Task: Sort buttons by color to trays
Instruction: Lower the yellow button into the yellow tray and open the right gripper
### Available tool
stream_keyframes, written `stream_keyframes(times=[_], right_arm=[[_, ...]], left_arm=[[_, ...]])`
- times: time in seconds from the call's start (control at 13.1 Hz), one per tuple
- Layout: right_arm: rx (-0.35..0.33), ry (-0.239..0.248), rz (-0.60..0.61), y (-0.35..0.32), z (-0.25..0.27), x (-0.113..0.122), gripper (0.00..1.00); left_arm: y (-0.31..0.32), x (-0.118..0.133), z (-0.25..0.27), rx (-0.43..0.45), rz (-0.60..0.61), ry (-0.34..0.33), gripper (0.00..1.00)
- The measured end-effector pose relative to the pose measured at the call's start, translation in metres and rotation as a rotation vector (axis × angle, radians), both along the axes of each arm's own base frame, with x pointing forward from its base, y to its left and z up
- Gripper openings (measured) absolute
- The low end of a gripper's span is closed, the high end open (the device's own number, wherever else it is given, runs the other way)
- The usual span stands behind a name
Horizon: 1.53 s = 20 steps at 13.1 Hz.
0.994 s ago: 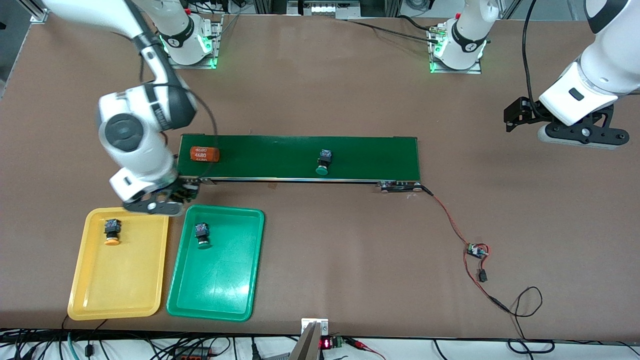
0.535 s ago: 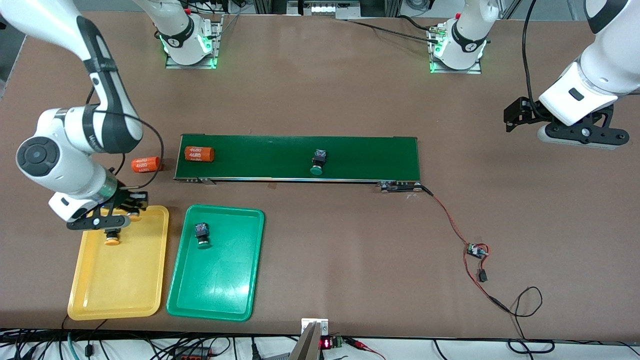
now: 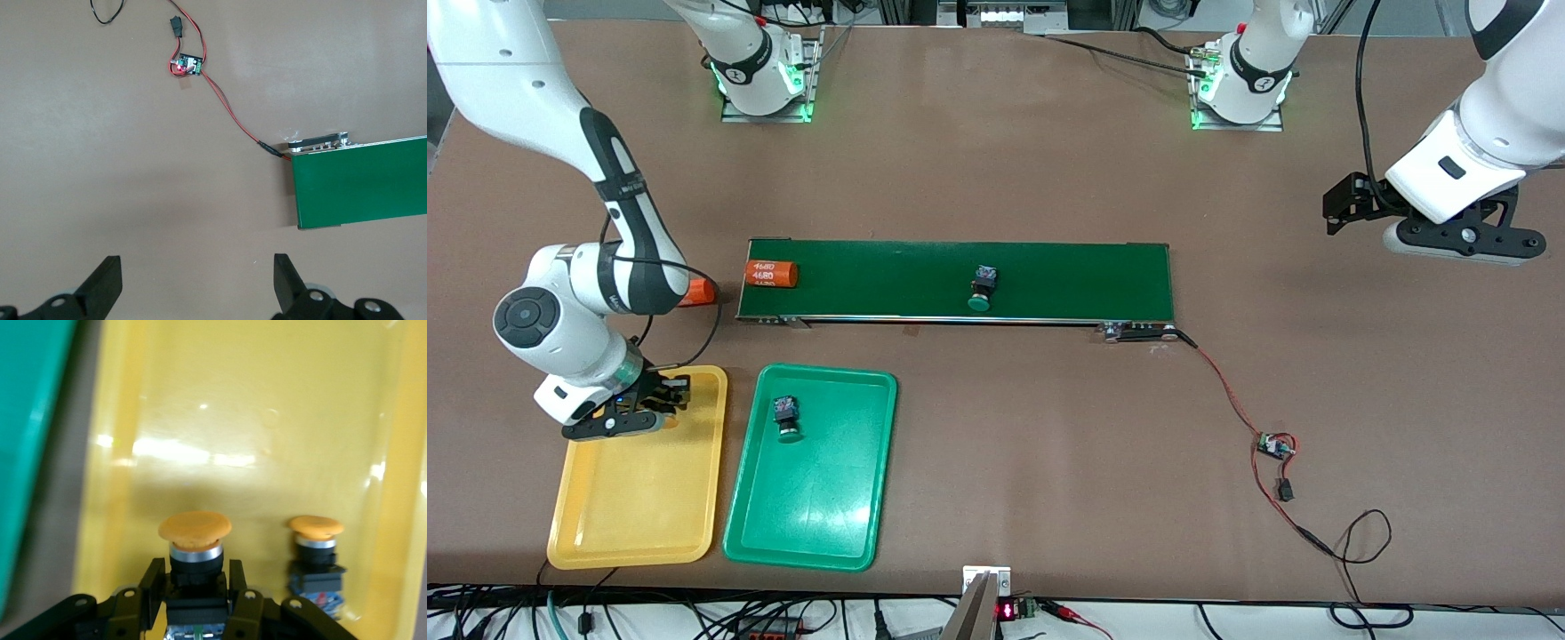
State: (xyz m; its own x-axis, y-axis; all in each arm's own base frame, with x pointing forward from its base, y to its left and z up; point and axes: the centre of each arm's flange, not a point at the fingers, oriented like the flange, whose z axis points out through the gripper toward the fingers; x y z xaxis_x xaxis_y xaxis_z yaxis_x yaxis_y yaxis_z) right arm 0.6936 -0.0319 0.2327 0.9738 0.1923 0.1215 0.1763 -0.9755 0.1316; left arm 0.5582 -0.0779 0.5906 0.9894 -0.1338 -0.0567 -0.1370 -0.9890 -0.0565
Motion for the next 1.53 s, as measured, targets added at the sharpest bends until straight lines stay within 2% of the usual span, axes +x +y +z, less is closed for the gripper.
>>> stream_keyframes(times=[0.23, 0.76, 0.84, 1.15, 1.22, 1.3, 1.53], right_arm=[[-0.009, -0.016, 0.023, -0.029, -0.013, 0.001, 0.43], [-0.003, -0.027, 0.034, -0.027, -0.019, 0.002, 0.44], [-0.003, -0.030, 0.034, -0.027, -0.018, 0.003, 0.51], [-0.005, -0.056, 0.038, -0.024, -0.004, 0.009, 0.93], [-0.006, -0.060, 0.041, -0.022, 0.002, 0.010, 0.98], [-0.006, -0.053, 0.039, -0.017, 0.011, 0.009, 0.99], [-0.004, 0.008, -0.048, 0.017, 0.050, -0.007, 1.00]], left_arm=[[0.000, 0.000, 0.000, 0.000, 0.000, 0.000, 1.00], [0.000, 0.000, 0.000, 0.000, 0.000, 0.000, 1.00], [0.000, 0.000, 0.000, 0.000, 0.000, 0.001, 1.00], [0.000, -0.001, -0.001, 0.001, 0.000, 0.007, 1.00], [0.000, -0.001, -0.001, 0.001, 0.000, 0.007, 1.00], [0.000, -0.001, -0.001, 0.001, 0.000, 0.007, 1.00], [0.000, -0.001, -0.001, 0.001, 0.001, 0.007, 1.00]])
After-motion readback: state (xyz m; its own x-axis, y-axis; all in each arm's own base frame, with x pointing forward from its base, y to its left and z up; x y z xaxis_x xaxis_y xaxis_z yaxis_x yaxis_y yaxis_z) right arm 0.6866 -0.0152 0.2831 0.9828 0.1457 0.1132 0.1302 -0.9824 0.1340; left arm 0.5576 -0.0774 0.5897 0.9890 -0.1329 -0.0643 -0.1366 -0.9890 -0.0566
